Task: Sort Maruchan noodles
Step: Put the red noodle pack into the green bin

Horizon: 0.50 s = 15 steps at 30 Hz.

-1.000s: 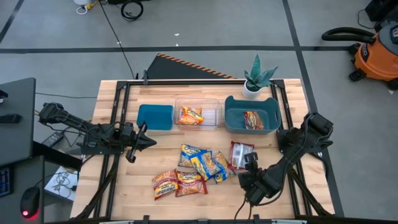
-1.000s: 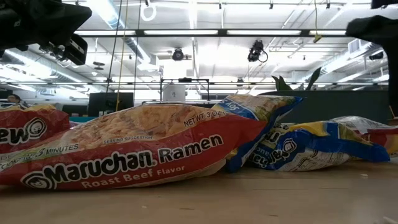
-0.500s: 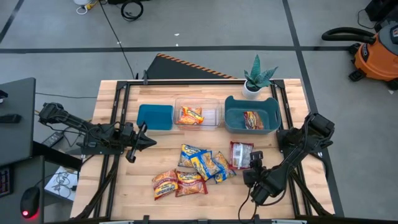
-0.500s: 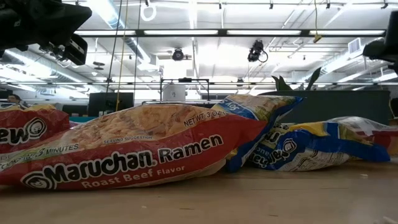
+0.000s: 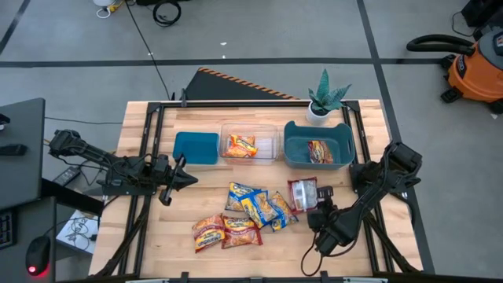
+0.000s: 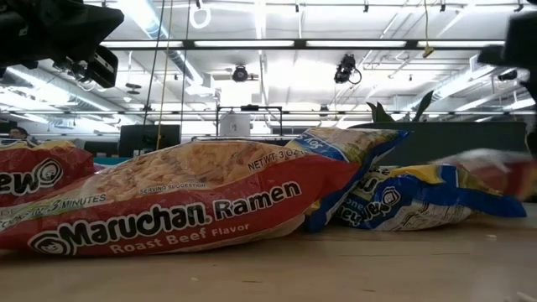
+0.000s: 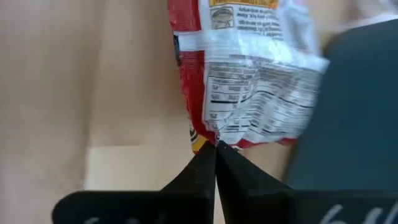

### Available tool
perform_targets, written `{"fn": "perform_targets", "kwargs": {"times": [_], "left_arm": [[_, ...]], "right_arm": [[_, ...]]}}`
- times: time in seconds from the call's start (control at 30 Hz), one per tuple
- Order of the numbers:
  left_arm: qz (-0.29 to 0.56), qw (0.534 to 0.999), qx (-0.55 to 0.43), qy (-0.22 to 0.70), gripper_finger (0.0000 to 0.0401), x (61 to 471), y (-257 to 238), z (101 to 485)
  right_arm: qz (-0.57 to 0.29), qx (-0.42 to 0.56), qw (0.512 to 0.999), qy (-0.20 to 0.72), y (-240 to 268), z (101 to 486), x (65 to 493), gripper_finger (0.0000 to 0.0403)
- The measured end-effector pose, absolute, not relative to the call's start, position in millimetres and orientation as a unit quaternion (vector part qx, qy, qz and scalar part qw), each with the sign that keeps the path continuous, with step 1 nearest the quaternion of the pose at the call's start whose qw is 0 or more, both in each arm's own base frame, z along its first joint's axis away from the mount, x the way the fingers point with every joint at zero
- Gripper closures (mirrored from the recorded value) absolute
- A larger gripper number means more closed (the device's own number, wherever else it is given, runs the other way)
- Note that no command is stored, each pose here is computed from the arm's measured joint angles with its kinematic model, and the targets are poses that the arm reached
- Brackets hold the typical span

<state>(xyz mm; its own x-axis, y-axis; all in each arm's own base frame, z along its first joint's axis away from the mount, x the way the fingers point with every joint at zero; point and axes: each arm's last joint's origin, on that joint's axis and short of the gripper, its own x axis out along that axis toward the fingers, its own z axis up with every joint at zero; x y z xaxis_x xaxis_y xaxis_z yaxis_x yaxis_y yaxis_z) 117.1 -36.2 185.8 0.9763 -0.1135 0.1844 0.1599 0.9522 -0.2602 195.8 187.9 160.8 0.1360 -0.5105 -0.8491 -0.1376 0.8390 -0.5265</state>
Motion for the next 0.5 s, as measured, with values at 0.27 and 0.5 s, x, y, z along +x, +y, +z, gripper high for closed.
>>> {"fn": "perform_targets", "kwargs": {"times": [0.27, 0.5], "left_arm": [[-0.069, 0.984, -0.138, -0.084, 0.0387, 117, -36, 186], [-0.069, 0.984, -0.138, -0.084, 0.0387, 117, -36, 186]], "right_arm": [[-0.179, -0.301, 0.695, 0.628, 178, 223, 205, 0.0396], [-0.190, -0.268, 0.752, 0.571, 164, 277, 205, 0.0391]]}}
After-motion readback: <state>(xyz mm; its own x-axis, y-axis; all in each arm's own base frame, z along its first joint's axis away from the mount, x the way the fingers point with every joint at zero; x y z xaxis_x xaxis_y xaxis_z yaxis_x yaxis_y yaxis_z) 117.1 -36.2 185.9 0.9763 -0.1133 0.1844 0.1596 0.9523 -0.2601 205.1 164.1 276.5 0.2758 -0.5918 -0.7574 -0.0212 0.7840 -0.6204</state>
